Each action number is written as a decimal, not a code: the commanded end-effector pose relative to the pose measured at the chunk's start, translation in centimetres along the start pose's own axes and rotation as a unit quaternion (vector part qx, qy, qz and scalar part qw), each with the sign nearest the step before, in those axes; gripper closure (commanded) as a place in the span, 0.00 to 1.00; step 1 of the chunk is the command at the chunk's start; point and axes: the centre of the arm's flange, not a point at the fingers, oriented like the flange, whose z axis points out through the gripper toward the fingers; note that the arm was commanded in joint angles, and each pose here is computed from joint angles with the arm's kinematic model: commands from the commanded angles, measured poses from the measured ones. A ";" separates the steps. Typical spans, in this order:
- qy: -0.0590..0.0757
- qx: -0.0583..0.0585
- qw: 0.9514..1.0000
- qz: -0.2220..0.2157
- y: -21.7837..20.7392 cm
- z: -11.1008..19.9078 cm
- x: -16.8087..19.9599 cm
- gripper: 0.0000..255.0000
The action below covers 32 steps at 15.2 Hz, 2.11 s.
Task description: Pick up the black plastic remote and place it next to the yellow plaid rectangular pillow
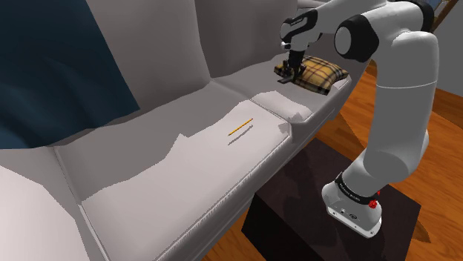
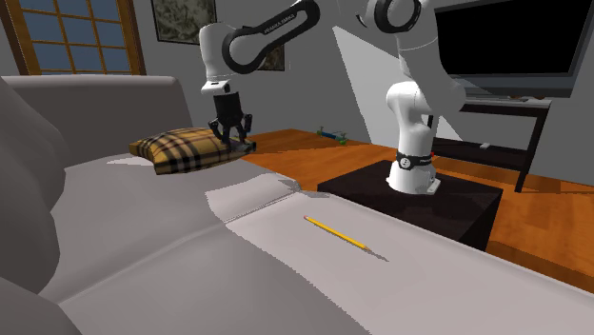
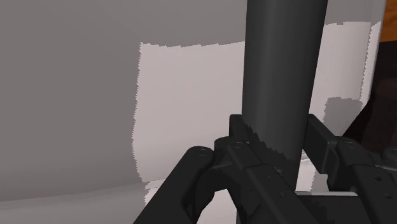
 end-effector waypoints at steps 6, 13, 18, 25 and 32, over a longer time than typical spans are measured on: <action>0.000 0.000 1.000 0.000 0.4 3.7 0.0 1.00; 0.000 0.000 1.000 0.000 0.8 7.3 0.1 1.00; 0.000 0.000 1.000 0.000 1.1 9.9 0.1 1.00; 0.000 0.000 1.000 0.000 1.3 11.4 0.1 1.00; 0.000 0.000 1.000 0.000 1.3 11.4 0.1 0.00</action>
